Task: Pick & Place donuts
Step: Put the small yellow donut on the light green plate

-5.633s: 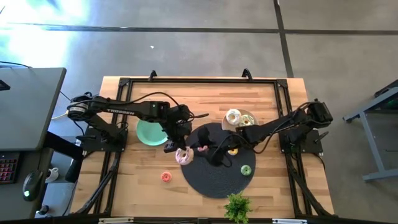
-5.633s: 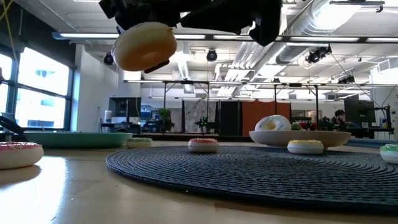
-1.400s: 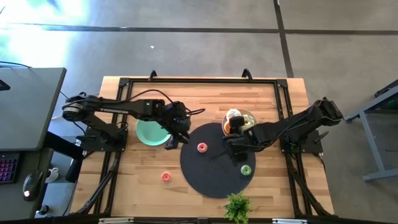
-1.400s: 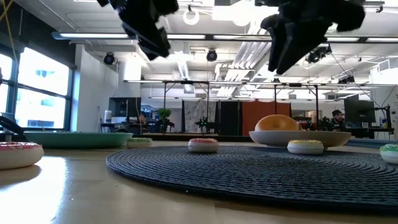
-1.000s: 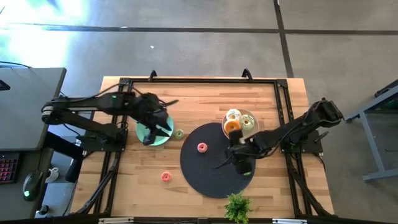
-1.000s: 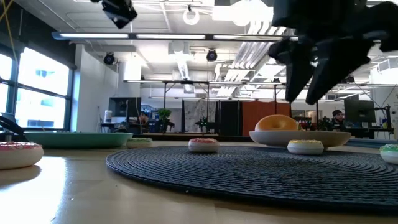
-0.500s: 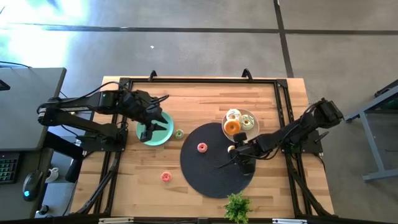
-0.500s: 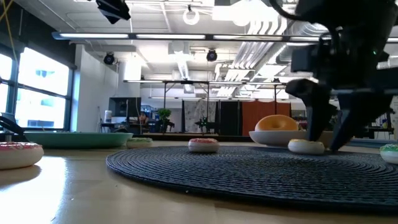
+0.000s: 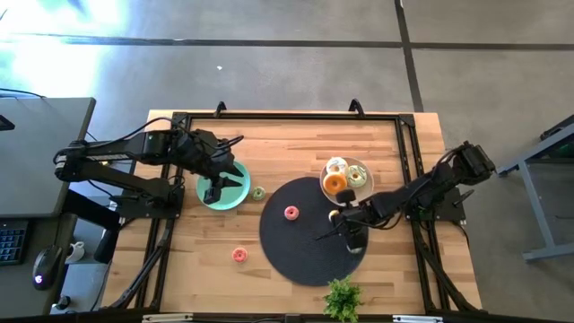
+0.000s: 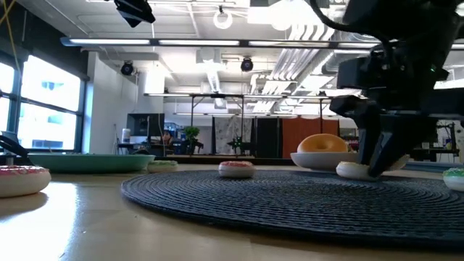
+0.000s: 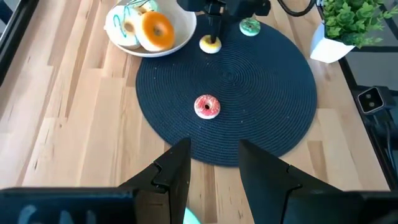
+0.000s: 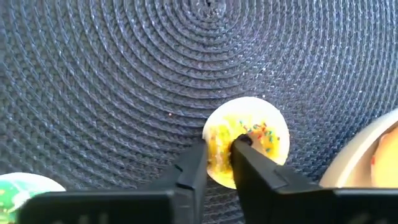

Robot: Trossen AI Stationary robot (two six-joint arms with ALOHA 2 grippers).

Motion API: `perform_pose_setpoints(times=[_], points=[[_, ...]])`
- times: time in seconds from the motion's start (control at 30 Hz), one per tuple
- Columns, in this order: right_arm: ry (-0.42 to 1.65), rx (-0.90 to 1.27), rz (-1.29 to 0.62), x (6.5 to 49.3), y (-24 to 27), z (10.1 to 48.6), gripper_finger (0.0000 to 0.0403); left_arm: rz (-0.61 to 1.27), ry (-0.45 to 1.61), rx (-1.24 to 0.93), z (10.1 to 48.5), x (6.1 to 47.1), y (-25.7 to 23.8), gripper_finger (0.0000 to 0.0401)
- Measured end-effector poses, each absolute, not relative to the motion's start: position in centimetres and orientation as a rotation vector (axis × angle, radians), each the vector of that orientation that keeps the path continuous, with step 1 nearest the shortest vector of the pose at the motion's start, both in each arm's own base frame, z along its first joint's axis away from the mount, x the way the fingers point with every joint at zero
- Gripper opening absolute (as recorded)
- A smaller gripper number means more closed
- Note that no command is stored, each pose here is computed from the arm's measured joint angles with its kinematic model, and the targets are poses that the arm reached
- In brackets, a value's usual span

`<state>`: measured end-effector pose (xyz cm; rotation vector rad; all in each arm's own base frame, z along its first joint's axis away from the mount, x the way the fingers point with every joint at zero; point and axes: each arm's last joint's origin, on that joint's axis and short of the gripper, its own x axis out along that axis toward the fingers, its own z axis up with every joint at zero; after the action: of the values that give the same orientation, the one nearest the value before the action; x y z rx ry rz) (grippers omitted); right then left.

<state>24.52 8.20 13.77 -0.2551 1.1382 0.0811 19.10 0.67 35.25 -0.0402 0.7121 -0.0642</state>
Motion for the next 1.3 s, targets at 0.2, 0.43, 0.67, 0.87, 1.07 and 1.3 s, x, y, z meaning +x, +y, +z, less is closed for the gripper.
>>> perform_pose_setpoints(times=[0.2,0.43,0.67,0.87,1.07,1.3], points=[[1.086,-0.187,0.082,26.3,8.1,15.8,0.0008,-0.062,0.702,-0.038,35.3,19.2,0.7,0.0131],[0.744,-0.291,-0.017,30.6,7.0,20.3,0.0009,-0.062,0.691,-0.037,35.4,19.2,0.7,0.0131],[0.263,-0.151,-0.139,35.4,3.0,21.9,0.0007,-0.064,0.699,-0.032,35.3,19.2,0.7,0.0131],[0.191,-0.107,-0.072,41.4,0.9,18.7,0.0004,-0.081,0.712,0.011,35.2,19.1,0.7,0.0131],[0.299,-0.081,-0.107,47.9,-1.1,16.7,0.0003,-0.065,0.727,0.027,35.1,19.0,0.7,0.0131],[0.428,-0.034,-0.144,51.5,-3.1,15.0,0.0015,-0.061,0.754,0.018,34.9,18.8,0.7,0.0131]])
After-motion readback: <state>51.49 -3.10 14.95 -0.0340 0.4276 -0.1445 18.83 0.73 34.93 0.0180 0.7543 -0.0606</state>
